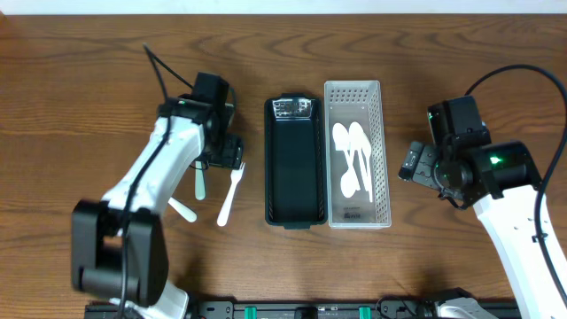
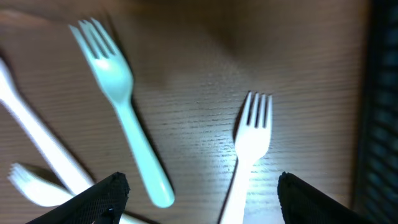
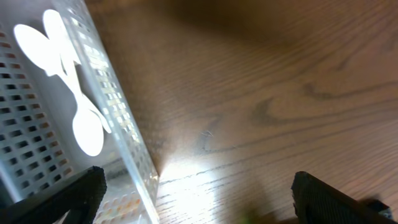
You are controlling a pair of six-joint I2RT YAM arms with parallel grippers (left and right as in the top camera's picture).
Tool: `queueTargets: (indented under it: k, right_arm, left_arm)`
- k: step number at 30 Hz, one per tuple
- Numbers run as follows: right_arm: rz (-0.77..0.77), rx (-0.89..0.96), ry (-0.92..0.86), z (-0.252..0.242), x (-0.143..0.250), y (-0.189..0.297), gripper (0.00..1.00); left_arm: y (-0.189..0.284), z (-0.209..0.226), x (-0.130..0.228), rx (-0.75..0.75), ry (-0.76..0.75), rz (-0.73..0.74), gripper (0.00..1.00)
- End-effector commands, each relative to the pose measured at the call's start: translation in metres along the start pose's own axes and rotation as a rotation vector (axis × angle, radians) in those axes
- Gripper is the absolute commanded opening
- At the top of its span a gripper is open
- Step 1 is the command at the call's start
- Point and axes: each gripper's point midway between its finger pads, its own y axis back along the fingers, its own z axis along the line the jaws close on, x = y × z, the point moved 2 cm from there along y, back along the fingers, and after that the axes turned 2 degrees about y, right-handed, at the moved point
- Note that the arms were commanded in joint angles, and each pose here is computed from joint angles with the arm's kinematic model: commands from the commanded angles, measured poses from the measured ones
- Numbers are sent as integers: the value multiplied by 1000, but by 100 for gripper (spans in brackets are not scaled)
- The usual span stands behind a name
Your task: Pack container
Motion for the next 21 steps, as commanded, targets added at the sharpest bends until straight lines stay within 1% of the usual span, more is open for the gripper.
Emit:
queueTargets:
  k: [1,6,12,21]
  right_arm:
    - [17,14,-13,-5,3,-8,99]
    - [14,10,1,-6,2,-11,99]
    - [11,8,6,-6,1,-11,99]
    - [12,8,9,-6,1,-11,99]
  left_arm:
    - [-16,-1,1,4,-24,48,79]
    - [-33,-13,3,8,-102,84,79]
    - [-42,-35,4,12,-201,82,79]
    - [-56,-36,16,11,-210,100,79]
